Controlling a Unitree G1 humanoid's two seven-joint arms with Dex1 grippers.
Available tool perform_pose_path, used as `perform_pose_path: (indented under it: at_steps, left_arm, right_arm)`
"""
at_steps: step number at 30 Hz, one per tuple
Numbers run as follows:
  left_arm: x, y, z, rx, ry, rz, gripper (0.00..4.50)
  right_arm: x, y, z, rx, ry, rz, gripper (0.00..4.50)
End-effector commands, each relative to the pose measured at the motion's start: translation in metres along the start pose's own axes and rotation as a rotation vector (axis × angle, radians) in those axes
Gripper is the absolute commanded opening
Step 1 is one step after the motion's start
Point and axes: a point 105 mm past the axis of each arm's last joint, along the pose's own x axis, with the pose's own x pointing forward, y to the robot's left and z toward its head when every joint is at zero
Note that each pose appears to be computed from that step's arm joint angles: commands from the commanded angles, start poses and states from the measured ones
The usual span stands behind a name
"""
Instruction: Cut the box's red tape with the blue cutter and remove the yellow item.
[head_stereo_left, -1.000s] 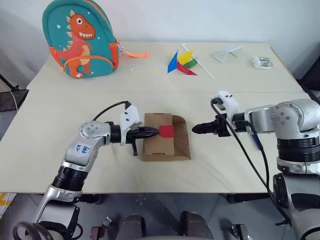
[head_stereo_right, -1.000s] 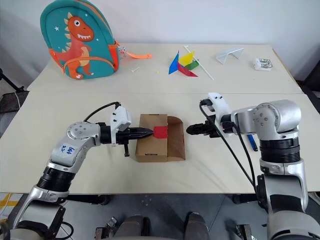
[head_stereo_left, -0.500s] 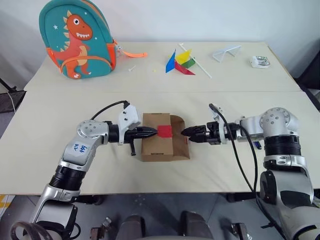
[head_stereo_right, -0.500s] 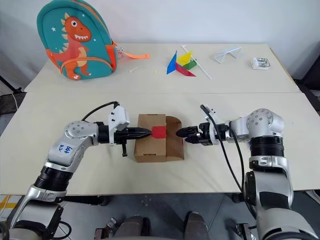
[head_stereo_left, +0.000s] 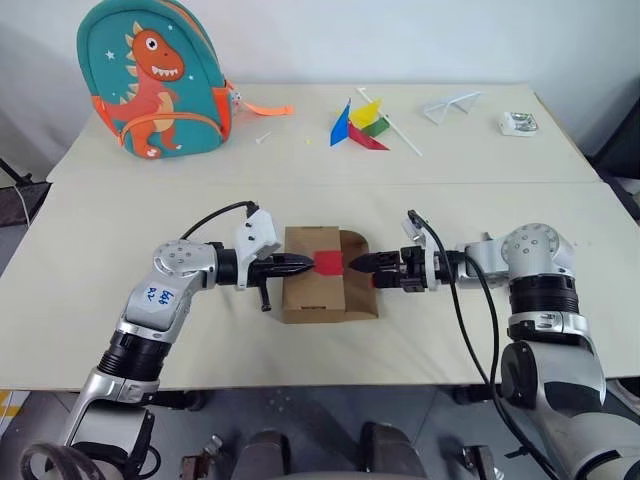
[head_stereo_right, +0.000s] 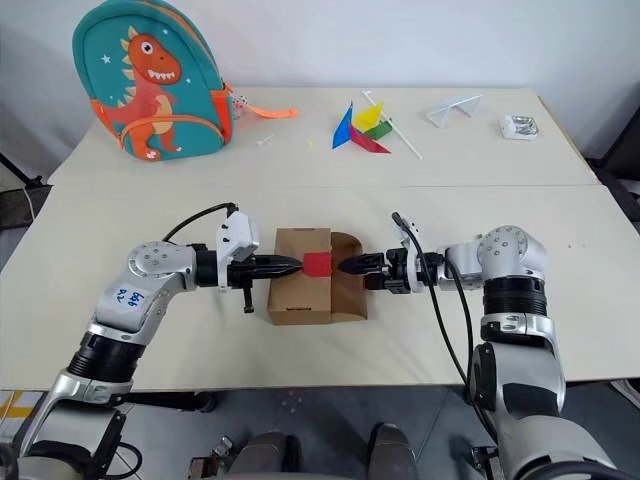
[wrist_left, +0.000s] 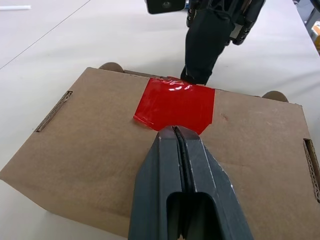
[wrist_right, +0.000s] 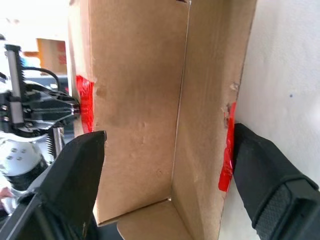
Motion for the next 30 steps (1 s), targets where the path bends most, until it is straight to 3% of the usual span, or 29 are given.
perform_pose_path:
  at_steps: [1,5,20,23,26,30]
  left_arm:
    - [-0.003,-0.001,-0.010,-0.021,0.047,0.004,0.00]
    - [-0.004,-0.001,-0.011,-0.023,0.050,0.005,0.00]
    - [-0.002,-0.003,-0.010,-0.031,0.047,0.001,0.00]
    - [-0.002,-0.003,-0.010,-0.032,0.046,0.004,0.00]
    - [-0.003,-0.003,-0.011,-0.034,0.045,0.007,0.00]
    - [-0.003,-0.003,-0.012,-0.036,0.045,0.013,0.00]
  right_arm:
    - [0.003,-0.008,-0.007,0.030,0.016,-0.004,2.97]
    - [0.007,-0.014,-0.011,0.021,0.033,-0.036,1.58]
    - [0.032,-0.007,-0.020,-0.080,0.161,-0.076,1.58]
    - [0.032,-0.008,-0.019,-0.081,0.157,-0.079,0.99]
    - [0.029,-0.005,-0.018,-0.091,0.155,-0.071,0.02]
    - [0.023,-0.001,-0.013,-0.105,0.143,-0.072,0.02]
